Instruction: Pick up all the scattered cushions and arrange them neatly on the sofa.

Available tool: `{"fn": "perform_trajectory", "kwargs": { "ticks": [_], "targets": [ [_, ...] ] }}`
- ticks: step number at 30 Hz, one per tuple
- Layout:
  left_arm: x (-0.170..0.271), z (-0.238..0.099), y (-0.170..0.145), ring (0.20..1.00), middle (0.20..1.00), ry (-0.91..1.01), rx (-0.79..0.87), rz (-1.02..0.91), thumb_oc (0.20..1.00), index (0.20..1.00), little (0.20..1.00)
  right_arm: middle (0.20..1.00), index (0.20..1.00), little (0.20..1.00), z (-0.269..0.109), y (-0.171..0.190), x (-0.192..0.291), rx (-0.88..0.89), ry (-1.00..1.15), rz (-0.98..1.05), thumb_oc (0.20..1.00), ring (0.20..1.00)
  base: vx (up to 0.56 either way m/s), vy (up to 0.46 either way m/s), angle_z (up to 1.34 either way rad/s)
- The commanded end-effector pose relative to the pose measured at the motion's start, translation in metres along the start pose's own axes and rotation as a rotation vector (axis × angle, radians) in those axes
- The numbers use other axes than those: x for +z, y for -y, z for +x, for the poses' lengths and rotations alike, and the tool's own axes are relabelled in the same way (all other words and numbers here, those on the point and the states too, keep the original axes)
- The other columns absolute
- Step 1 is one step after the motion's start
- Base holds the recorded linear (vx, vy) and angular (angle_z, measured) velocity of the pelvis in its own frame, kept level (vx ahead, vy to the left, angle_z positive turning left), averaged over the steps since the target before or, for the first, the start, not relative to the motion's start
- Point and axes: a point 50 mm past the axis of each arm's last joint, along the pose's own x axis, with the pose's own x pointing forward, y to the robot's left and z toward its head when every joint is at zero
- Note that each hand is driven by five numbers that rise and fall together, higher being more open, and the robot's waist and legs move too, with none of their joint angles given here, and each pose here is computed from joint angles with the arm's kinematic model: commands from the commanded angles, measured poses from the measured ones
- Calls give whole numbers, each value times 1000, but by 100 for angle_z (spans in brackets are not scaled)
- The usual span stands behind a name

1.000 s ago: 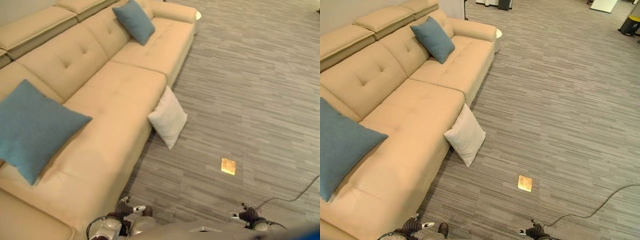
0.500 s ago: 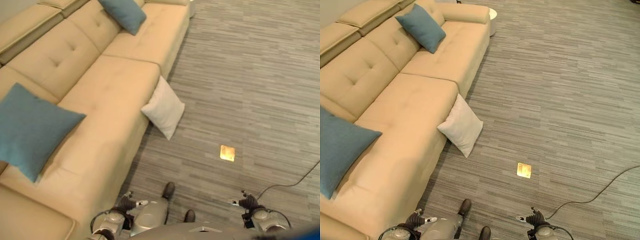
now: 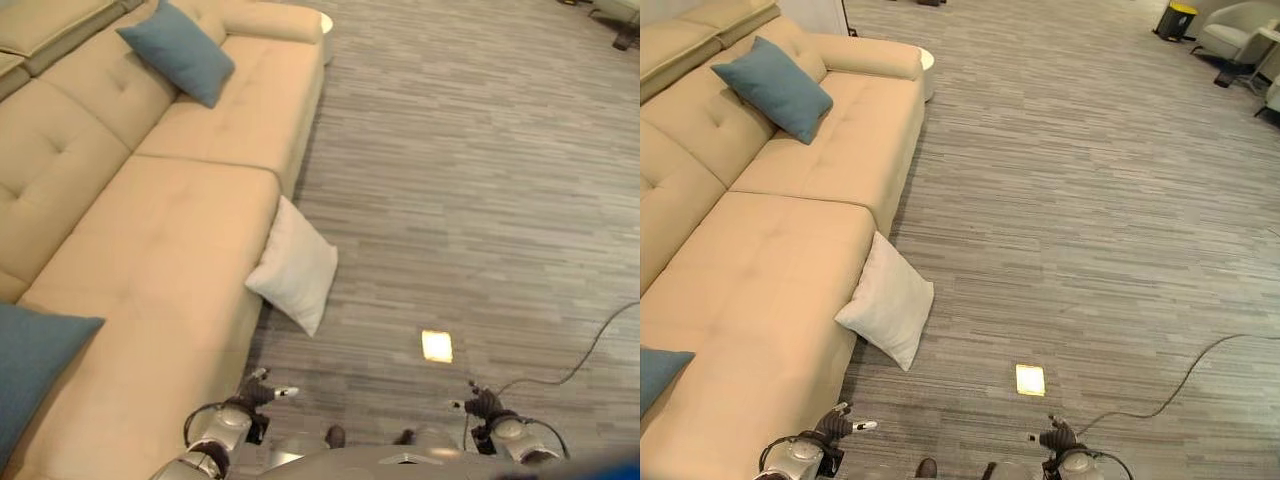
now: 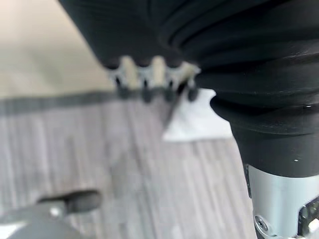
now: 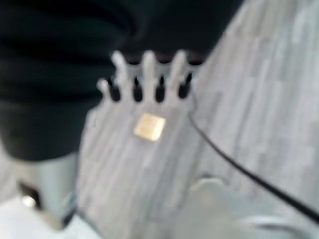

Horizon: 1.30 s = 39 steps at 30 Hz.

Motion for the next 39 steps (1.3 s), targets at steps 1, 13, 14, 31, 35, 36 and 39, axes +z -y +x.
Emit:
{"fn": "perform_trajectory", "kwargs": {
  "ticks": [1, 13, 14, 31, 35, 36, 39],
  "targets": [
    [-3, -2, 2, 1000, 1000, 11, 37, -85, 1000, 1000, 1000, 1000, 1000, 1000, -1, 15, -5, -45, -4, -36, 1000, 1000, 561, -415, -4],
    [2, -1, 9, 1000, 1000, 30, 7, -90, 1000, 1000, 1000, 1000, 1000, 1000, -4, 24, -21, -90, -47, 42, 1000, 1000, 242, -229, 56],
    [0, -1, 8, 1000, 1000, 25, 10, -90, 1000, 1000, 1000, 1000, 1000, 1000, -4, 23, -20, -87, -45, 43, 1000, 1000, 399, -3, -24],
    [-10, -2, -8, 1000, 1000, -18, 75, -136, 1000, 1000, 1000, 1000, 1000, 1000, -1, 17, -10, -60, -24, 34, 1000, 1000, 300, -91, 55],
    [-3, 0, -4, 1000, 1000, -9, 58, -111, 1000, 1000, 1000, 1000, 1000, 1000, -4, 21, -20, -85, -52, 67, 1000, 1000, 47, -190, 90],
    [-2, 0, -3, 1000, 1000, -6, 55, -109, 1000, 1000, 1000, 1000, 1000, 1000, -5, 23, -23, -92, -60, 75, 1000, 1000, -4, -117, 109],
    [-1, 1, -1, 1000, 1000, -5, 44, -98, 1000, 1000, 1000, 1000, 1000, 1000, -5, 26, -24, -100, -61, 73, 1000, 1000, -30, -44, 92]
  ]
}}
